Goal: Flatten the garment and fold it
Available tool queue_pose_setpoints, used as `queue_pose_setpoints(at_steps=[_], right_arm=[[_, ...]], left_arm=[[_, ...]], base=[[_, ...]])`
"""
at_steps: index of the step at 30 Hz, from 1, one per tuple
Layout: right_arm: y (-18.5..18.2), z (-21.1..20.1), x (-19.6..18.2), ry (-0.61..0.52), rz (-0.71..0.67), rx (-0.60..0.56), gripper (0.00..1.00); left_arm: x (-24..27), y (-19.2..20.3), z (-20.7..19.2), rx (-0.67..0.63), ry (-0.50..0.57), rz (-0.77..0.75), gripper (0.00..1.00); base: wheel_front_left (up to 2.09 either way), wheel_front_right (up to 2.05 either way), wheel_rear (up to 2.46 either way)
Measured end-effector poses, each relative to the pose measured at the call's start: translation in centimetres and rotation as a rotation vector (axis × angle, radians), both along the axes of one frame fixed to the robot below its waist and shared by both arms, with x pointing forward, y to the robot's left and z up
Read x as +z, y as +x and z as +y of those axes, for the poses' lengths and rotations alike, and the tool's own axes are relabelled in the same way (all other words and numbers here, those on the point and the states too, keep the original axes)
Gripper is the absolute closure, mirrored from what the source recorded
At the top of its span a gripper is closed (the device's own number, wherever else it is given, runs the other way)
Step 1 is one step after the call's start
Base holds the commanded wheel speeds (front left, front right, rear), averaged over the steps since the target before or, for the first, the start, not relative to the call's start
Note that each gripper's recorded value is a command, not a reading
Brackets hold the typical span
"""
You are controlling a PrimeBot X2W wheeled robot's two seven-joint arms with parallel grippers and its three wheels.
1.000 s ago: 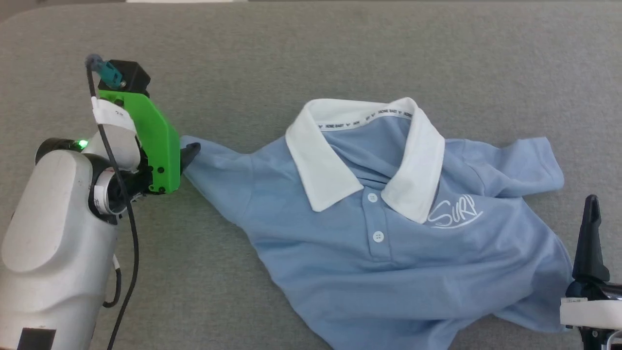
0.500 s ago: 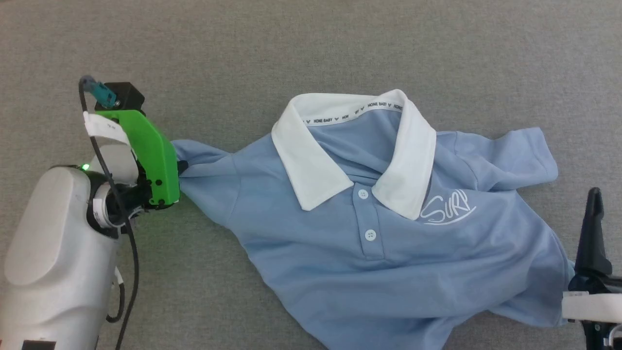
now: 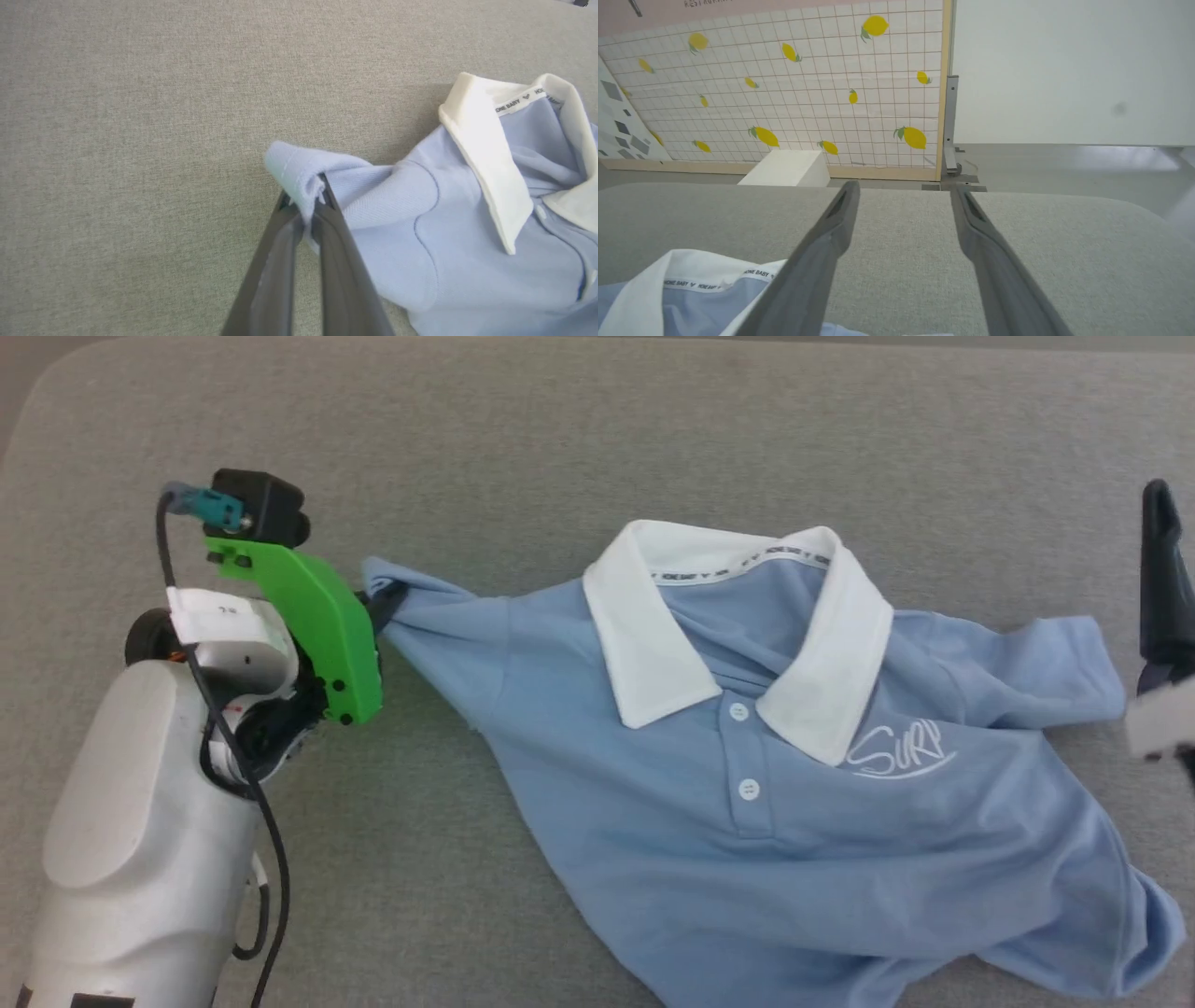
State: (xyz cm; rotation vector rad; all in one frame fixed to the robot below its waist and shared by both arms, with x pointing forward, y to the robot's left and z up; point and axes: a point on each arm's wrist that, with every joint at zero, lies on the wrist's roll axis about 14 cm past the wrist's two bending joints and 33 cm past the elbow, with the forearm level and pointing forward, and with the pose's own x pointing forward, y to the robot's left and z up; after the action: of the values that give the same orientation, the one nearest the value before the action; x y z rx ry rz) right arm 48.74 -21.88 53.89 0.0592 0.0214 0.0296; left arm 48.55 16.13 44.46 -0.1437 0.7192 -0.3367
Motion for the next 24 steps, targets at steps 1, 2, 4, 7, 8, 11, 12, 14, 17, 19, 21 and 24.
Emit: queue_pose_setpoints(at_steps=[1,2,4,7,8,11,12,14,17,19,21,24], right_arm=[[0.6,-0.1,-0.6,0.000,0.050,0.007,0.00],[1.1,-0.3,-1.0,0.011,0.089,0.002,0.00],[2.0,-0.8,-3.2,0.000,0.237,0.003,0.00],[1.5,-2.3,-7.5,-0.040,0.499,-0.021,0.00],[1.1,-2.7,-8.8,-0.055,0.580,-0.024,0.00],[0.2,-3.0,-11.0,-0.066,0.730,-0.021,0.00],[0.0,-3.0,-11.5,-0.060,0.753,-0.021,0.00],[-0.3,-3.1,-12.4,-0.055,0.803,-0.023,0.00],[-1.3,-3.3,-14.1,-0.050,0.882,-0.027,0.00],[-2.2,-3.3,-15.3,-0.043,0.940,-0.028,0.00],[-2.7,-3.1,-16.1,-0.036,0.975,-0.021,0.00],[-2.7,-3.0,-16.3,-0.034,0.988,-0.017,0.69]], left_arm=[[0.0,-0.1,0.1,-0.002,0.000,-0.006,1.00],[0.0,-0.2,0.1,-0.001,0.002,-0.006,1.00],[-0.2,-0.3,0.2,0.001,-0.001,-0.010,1.00],[-0.7,-0.4,0.3,0.002,-0.001,-0.005,1.00],[-0.9,-0.5,0.3,0.002,-0.002,-0.001,1.00],[-1.1,-0.4,0.0,0.000,-0.016,0.002,1.00],[-1.2,-0.4,0.0,0.000,-0.018,0.002,1.00],[-1.2,-0.2,0.0,-0.001,-0.019,-0.001,1.00],[-1.6,-0.1,0.1,-0.001,-0.017,0.007,1.00],[-1.8,0.0,0.1,0.000,-0.018,0.013,1.00],[-2.0,0.1,0.1,0.000,-0.018,0.017,1.00],[-2.2,0.3,0.1,-0.001,-0.018,0.020,1.00]], base=[[0.00,0.00,0.00],[0.00,0.00,0.00],[0.00,0.00,0.00],[0.00,0.00,0.00],[0.00,0.00,0.00],[0.00,0.00,0.00],[0.00,0.00,0.00],[0.00,0.00,0.00],[0.00,0.00,0.00],[0.00,0.00,0.00],[0.00,0.00,0.00],[0.00,0.00,0.00]])
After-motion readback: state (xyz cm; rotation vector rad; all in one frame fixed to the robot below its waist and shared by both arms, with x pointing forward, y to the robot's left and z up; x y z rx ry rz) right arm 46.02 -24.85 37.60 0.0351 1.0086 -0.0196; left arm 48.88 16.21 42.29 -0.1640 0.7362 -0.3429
